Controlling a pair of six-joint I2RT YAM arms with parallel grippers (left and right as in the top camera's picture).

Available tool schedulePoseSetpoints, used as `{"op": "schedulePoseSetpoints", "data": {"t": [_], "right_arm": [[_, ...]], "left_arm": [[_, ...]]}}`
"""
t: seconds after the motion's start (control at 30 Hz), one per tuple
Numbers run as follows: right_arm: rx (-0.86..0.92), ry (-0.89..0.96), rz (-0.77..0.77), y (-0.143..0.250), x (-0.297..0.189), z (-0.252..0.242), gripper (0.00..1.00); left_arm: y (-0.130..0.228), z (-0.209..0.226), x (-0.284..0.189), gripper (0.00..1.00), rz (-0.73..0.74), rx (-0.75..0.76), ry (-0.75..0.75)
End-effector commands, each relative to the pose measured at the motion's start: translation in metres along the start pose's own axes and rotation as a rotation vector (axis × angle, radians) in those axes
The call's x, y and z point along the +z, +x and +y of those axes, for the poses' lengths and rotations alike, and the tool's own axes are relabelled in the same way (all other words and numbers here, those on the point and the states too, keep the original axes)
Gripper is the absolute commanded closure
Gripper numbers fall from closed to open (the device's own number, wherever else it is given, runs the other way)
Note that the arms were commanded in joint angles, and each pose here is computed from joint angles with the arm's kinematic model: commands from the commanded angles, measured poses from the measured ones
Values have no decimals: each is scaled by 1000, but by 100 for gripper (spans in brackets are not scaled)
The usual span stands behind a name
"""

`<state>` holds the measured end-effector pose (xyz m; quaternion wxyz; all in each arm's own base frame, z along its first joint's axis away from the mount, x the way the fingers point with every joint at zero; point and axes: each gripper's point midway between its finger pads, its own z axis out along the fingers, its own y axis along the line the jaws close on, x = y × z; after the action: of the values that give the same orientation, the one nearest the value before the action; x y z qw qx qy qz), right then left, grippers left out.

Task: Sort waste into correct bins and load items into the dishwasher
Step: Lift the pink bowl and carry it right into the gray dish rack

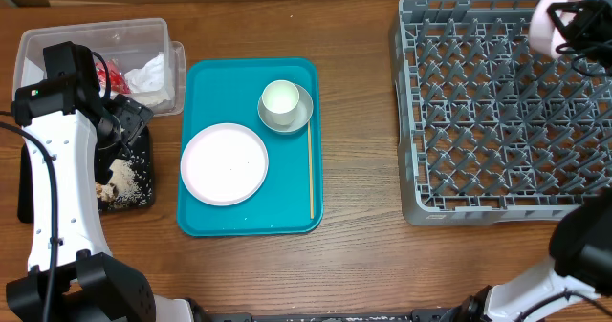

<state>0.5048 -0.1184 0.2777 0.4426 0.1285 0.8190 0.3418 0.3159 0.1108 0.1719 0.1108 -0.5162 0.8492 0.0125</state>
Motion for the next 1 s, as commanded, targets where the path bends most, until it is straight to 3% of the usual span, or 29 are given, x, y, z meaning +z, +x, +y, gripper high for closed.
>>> {"op": "schedulePoseSetpoints", "data": {"t": [0.0, 0.5, 0.63, 0.97], "right_arm": [[-15, -183, 58, 13, 16, 15, 96], [208, -188, 112, 37, 80, -32, 96], [331, -73, 78, 33, 78, -60, 96], [375, -27, 30, 22, 55, -88, 96]], "left_arm": [[0, 2, -3, 0, -5, -26, 5], [0, 2, -3, 0, -5, -26, 5], [0, 2, -3, 0, -5, -26, 5], [0, 2, -3, 0, -5, -26, 5]]}}
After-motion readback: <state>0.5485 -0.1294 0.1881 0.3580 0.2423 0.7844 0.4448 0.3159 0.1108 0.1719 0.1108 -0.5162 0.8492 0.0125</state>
